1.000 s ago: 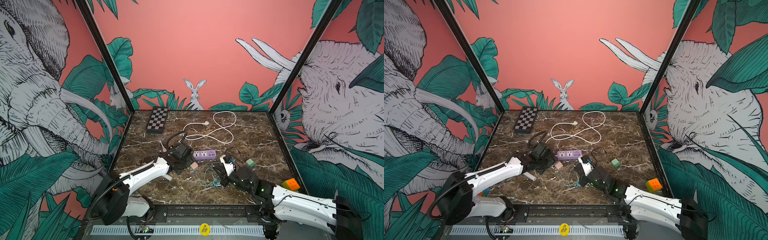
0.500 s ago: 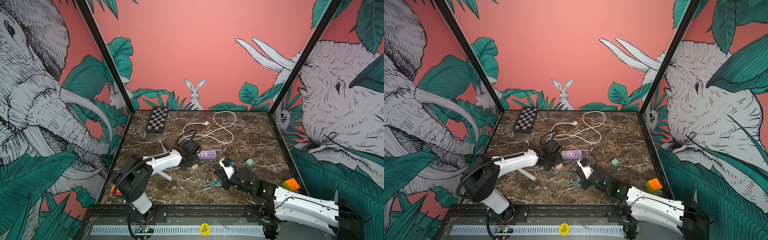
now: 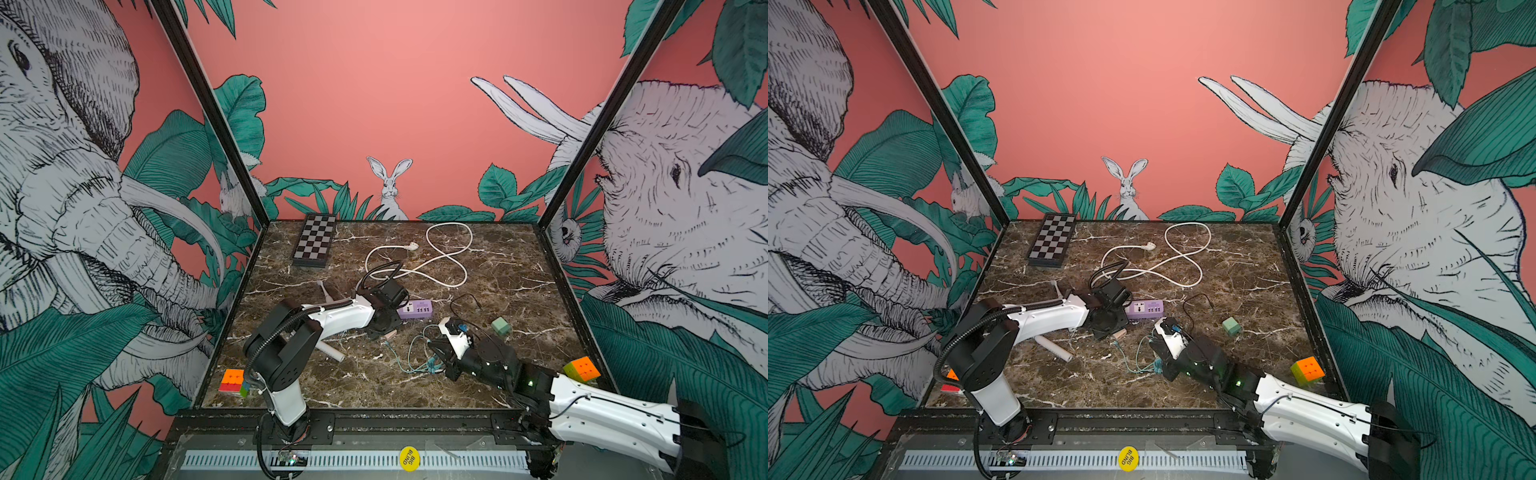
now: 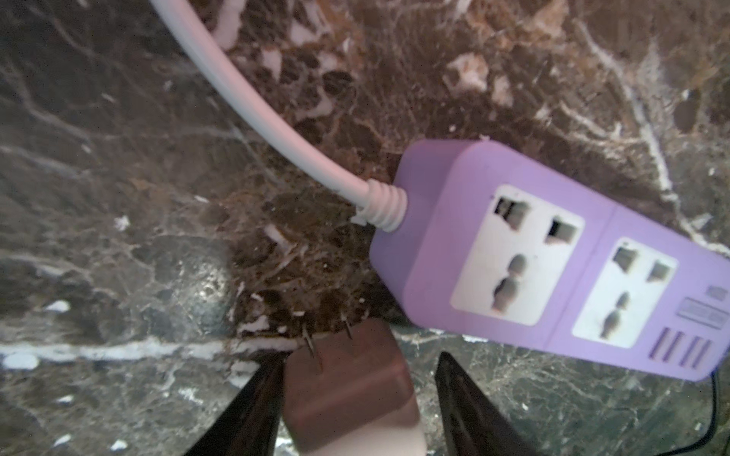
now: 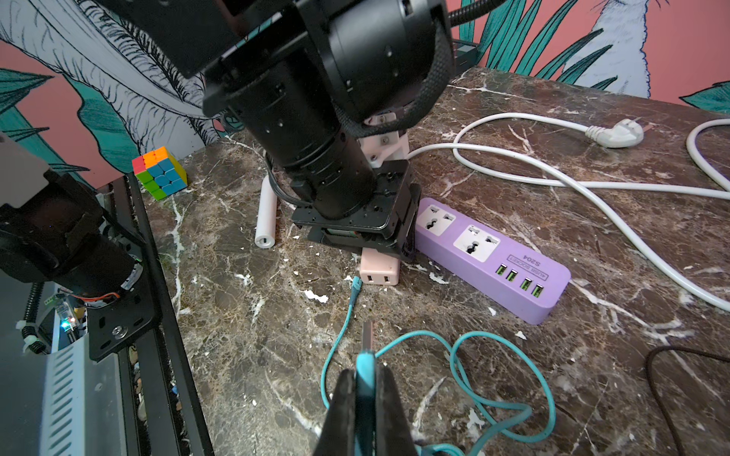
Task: Charge the electric toothbrush
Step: Pick up the plug from the center of the board.
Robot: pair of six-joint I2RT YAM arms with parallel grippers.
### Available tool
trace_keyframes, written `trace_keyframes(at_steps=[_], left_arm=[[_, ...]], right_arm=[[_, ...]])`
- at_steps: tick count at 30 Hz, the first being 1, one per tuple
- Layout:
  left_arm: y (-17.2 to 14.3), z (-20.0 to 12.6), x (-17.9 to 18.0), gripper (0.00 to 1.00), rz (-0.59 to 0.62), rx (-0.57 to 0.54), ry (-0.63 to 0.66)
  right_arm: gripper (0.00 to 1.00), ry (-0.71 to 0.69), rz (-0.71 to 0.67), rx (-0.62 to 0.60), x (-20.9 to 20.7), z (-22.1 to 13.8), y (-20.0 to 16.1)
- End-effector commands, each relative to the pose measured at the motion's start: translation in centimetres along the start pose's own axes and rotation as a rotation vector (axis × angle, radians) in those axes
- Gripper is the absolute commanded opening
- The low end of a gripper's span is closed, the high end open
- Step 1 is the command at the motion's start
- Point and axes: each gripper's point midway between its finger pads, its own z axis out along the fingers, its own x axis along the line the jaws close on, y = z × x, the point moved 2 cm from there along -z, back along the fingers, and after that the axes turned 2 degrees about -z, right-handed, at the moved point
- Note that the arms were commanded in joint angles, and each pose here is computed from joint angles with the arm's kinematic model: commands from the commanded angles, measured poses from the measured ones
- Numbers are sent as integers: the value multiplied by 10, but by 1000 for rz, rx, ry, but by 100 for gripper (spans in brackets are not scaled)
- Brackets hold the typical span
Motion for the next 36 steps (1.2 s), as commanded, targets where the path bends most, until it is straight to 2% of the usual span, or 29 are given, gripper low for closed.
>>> trace_keyframes(at_steps=[1, 18, 36], left_arm=[[2, -3, -1, 60, 17, -16, 31], [-13, -3, 2, 59, 82, -7, 119], [-5, 3, -9, 56, 106, -42, 108]], right_arm=[[0, 9, -10, -6, 1, -1, 0], [0, 22, -13, -4, 4, 1, 4], [0, 29, -7, 3, 4, 0, 0]])
